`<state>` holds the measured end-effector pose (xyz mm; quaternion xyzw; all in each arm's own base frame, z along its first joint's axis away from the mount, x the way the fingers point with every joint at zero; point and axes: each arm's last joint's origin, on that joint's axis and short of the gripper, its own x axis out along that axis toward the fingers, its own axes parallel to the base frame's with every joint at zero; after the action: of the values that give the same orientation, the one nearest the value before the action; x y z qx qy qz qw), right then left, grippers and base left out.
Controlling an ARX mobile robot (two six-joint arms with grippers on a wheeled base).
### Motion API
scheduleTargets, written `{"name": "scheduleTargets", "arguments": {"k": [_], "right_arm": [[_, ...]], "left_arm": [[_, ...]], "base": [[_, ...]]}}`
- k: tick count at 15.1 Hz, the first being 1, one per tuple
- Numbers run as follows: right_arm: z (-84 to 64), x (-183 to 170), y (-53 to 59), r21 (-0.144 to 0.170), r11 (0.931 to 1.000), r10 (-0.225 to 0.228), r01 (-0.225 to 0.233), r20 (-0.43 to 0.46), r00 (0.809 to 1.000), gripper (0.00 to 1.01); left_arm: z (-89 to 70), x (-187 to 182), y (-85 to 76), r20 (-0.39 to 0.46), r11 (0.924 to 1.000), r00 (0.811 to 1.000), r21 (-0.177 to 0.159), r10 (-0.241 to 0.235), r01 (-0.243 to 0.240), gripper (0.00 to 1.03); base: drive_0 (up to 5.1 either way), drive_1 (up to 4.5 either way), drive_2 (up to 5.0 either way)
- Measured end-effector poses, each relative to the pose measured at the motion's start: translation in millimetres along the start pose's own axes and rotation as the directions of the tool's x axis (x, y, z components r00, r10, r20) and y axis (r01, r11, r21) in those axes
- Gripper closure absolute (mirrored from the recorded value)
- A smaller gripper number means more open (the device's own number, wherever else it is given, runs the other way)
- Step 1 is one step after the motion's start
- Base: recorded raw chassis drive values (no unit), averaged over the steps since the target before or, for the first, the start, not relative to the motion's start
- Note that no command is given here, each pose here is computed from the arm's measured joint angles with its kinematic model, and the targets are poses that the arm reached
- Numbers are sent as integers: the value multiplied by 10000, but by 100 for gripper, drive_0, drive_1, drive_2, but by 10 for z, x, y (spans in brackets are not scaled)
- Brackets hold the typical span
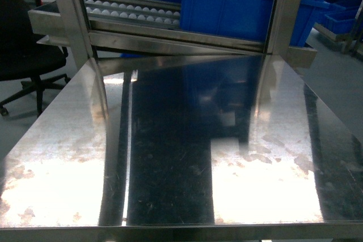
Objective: Pick capacitor and pack into box
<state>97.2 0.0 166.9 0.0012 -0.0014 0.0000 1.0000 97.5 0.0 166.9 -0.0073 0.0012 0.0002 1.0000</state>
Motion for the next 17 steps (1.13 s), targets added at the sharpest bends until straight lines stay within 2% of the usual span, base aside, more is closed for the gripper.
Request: {"name": "scheduleTargets", "arguments": {"k": [17], "right_arm": [[1,0,0,0,10000,0,0,15,10000,3]], "left_arm": [[1,0,0,8,10000,10000,0,0,0,59]], "base": [[0,0,0]]}}
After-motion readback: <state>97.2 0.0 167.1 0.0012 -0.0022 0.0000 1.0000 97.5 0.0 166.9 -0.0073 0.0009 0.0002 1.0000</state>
